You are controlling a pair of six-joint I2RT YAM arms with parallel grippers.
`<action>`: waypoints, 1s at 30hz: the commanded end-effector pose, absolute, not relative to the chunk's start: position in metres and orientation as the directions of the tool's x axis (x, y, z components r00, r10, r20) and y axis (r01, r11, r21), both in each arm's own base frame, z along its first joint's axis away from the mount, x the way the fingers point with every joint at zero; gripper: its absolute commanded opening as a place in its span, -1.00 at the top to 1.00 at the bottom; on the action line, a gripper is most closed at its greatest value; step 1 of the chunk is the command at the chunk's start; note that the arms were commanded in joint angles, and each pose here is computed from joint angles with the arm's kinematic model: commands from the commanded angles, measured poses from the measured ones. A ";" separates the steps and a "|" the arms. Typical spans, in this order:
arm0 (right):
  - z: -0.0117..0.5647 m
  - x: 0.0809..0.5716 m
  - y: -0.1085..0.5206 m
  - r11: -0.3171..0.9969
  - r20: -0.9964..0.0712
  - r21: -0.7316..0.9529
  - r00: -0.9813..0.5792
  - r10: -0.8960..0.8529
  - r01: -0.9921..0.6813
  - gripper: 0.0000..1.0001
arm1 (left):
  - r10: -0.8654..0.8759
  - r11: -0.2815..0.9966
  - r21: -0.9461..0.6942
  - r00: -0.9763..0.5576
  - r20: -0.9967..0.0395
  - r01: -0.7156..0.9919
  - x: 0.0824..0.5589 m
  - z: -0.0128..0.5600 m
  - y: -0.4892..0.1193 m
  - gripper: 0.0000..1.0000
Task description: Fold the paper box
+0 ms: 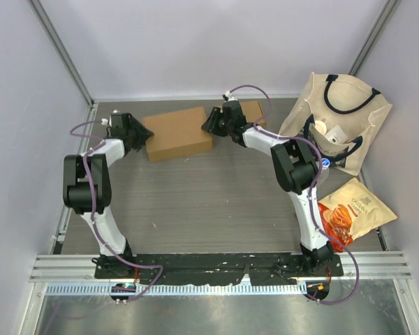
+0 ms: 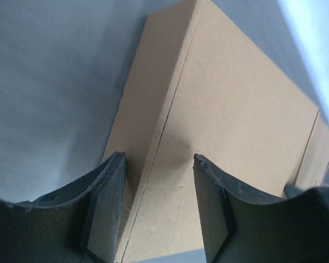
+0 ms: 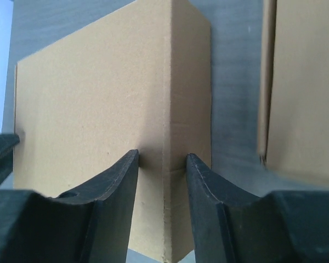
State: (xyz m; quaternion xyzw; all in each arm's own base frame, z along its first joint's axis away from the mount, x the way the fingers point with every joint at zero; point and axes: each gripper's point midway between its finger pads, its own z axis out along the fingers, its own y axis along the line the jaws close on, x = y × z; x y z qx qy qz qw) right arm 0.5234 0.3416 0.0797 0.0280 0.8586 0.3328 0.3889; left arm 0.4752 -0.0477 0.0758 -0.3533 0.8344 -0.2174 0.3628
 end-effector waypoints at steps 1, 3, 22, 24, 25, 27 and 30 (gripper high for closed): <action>0.119 0.535 0.396 0.717 -0.698 0.610 -0.657 0.286 -0.337 0.09 | -0.711 0.676 -0.659 -0.527 -0.465 -0.330 0.532 0.084 -0.066 -0.09; 0.102 0.544 0.398 0.737 -0.696 0.594 -0.665 0.270 -0.323 0.07 | -0.714 0.663 -0.681 -0.535 -0.451 -0.311 0.556 0.080 -0.058 -0.09; 0.217 0.550 0.285 0.970 -0.840 0.185 -0.538 0.073 -0.157 -0.64 | -0.565 0.799 -0.343 -0.422 -0.709 -0.495 0.530 0.228 0.070 -0.96; 0.218 0.537 0.253 0.994 -0.840 0.088 -0.541 0.037 -0.068 -0.64 | -0.558 0.814 -0.388 -0.398 -0.728 -0.432 0.513 0.265 0.057 -0.93; 0.218 0.527 0.242 0.998 -0.835 0.040 -0.551 0.006 -0.051 -0.64 | -0.548 0.825 -0.387 -0.414 -0.727 -0.413 0.505 0.264 0.050 -0.93; 0.232 0.496 0.209 0.998 -0.841 -0.057 -0.540 -0.038 0.018 -0.65 | -0.515 0.856 -0.421 -0.412 -0.752 -0.302 0.482 0.300 0.017 -0.92; 0.274 0.445 0.190 0.998 -0.875 -0.062 -0.481 -0.052 0.005 -0.71 | -0.439 0.892 -0.440 -0.441 -0.782 -0.108 0.434 0.331 -0.050 -0.95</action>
